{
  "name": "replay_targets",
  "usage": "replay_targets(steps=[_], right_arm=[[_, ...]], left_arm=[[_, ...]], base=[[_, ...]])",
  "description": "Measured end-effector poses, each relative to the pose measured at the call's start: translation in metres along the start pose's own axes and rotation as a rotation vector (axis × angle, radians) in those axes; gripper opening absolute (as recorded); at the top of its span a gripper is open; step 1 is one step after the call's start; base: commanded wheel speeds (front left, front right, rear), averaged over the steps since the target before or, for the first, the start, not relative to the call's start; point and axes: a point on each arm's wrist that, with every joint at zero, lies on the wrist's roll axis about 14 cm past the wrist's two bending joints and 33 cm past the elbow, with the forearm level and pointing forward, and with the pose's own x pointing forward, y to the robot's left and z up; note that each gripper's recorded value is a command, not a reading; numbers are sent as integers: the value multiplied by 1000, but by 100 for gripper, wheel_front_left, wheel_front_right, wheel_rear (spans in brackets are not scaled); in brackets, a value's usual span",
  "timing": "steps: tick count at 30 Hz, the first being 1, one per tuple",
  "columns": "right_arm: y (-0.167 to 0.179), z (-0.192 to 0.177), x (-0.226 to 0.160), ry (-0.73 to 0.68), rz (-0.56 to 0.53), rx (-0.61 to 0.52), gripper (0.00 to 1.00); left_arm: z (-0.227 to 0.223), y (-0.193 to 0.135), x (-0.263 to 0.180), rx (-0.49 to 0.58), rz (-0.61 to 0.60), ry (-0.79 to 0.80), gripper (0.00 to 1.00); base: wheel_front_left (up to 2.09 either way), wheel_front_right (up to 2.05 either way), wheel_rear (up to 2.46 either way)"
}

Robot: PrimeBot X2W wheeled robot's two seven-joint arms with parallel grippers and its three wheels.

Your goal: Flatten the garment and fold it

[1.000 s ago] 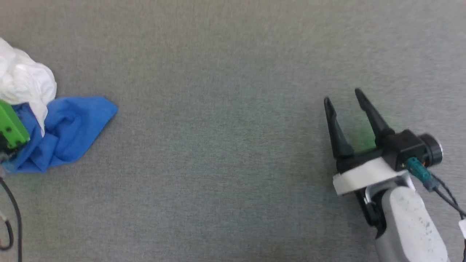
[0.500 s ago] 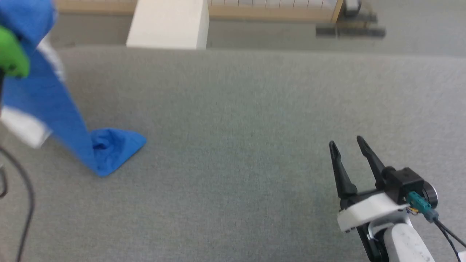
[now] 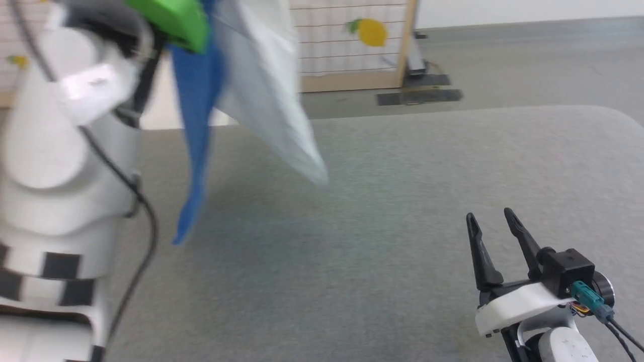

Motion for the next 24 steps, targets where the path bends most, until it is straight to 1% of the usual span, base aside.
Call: replay_targets(steps=[2,4,6,8,11,14,16,19,21,22,23,24], right_arm=[[-10,2,-9,1,-32,-6,100],[-20,2,-17,5,-64,-11,100],[-28,3,-24,5,-92,-17,100],[-36,4,-31,8,-119,-20,100],[-43,4,-38,10,-146,-24,100],[-48,3,-42,20,-164,-26,100],[-50,2,-44,25,-173,-27,100],[-52,0,-46,36,-179,-27,100],[-52,-2,-46,41,-180,-28,100],[-52,-2,-45,43,-179,-27,100],[-51,-2,-45,45,-177,-27,100],[-50,-2,-44,43,-173,-27,100]], left_arm=[[-10,-34,7,-64,-77,21,0],[-30,-68,7,-118,-153,80,0],[-62,-102,-1,-157,-230,186,0],[-103,-139,-20,-215,-304,322,0],[-162,-187,-61,-310,-393,546,0],[-214,-238,-123,-401,-486,782,0],[-241,-266,-169,-440,-542,941,0],[-266,-291,-228,-488,-603,1140,0],[-271,-296,-243,-498,-618,1194,0],[-271,-298,-243,-517,-615,1199,42],[-269,-299,-242,-531,-609,1192,100],[-268,-299,-238,-549,-594,1177,100]], base=[[0,0,0],[0,0,0],[0,0,0],[0,0,0],[0,0,0],[0,0,0],[0,0,0],[0,0,0],[0,0,0],[0,0,0],[0,0,0],[0,0,0]])
